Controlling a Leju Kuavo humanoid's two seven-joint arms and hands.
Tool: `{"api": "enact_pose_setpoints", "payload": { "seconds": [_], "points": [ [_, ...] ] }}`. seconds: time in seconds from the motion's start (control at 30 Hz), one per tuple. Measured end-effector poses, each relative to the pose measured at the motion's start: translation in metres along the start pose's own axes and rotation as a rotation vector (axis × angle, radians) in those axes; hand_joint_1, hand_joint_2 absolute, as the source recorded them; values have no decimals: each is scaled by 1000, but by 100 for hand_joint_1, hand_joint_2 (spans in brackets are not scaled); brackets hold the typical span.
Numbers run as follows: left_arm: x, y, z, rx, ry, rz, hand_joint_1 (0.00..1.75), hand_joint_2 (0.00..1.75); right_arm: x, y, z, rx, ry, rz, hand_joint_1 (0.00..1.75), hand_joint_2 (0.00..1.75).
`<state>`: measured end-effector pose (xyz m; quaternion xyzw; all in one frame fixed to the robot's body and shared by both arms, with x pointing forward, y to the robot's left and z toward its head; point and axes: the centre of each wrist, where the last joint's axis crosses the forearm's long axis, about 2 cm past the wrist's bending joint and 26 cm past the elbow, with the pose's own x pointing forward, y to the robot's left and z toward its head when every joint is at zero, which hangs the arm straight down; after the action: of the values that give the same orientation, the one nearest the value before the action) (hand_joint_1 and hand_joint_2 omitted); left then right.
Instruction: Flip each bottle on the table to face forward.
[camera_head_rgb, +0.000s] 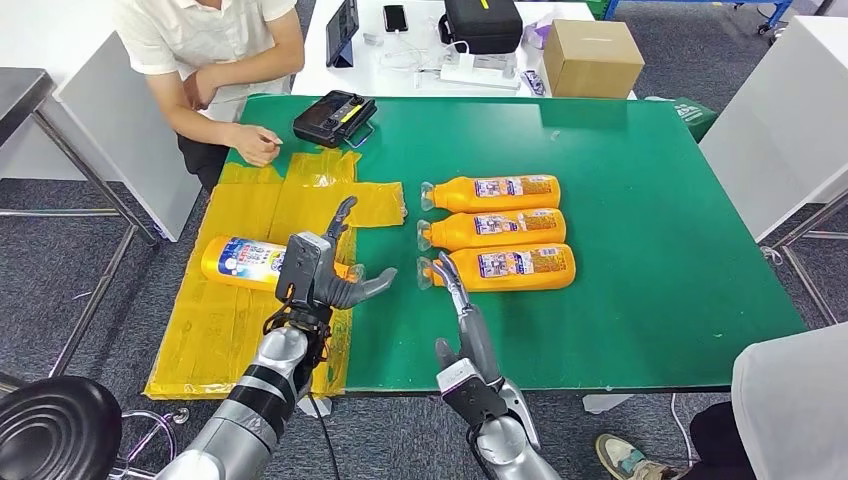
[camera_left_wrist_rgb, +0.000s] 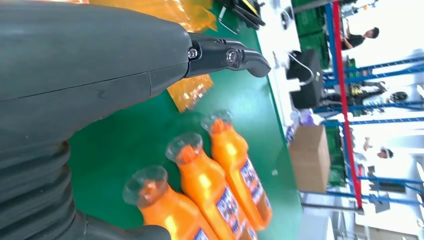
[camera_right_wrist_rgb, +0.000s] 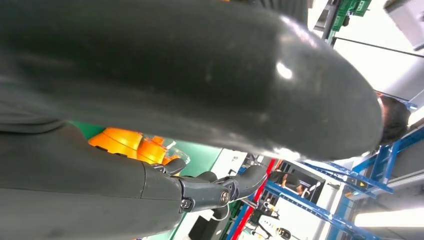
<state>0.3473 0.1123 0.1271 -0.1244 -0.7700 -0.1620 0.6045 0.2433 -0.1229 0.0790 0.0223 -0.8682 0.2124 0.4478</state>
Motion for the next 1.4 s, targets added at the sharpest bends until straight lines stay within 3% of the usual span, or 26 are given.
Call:
{"api": "enact_pose_setpoints", "payload": {
  "seconds": [0.17,0.3,0.43,0.53,0.67,0.8,0.97,1.4],
  "points": [
    [8,-1,5,174,-80,147,0,175,-1,0,3,-16,6,40,0,0],
    [22,-2,27,349,-176,387,0,175,-4,-6,10,-17,37,207,0,175],
    [41,7,61,409,-263,616,0,175,-24,-34,28,61,128,586,0,175],
    [52,15,81,468,-301,629,0,175,-56,-75,42,120,213,798,0,175],
    [57,17,91,573,-286,571,0,175,-86,-124,48,173,319,956,0,175],
    [57,13,95,610,-269,491,0,175,-101,-152,52,213,393,1037,0,175],
    [54,5,97,551,-260,429,0,175,-109,-170,49,245,423,1100,0,175],
    [51,-7,97,459,-248,373,0,175,-115,-191,21,297,464,1175,0,175]
  ]
}}
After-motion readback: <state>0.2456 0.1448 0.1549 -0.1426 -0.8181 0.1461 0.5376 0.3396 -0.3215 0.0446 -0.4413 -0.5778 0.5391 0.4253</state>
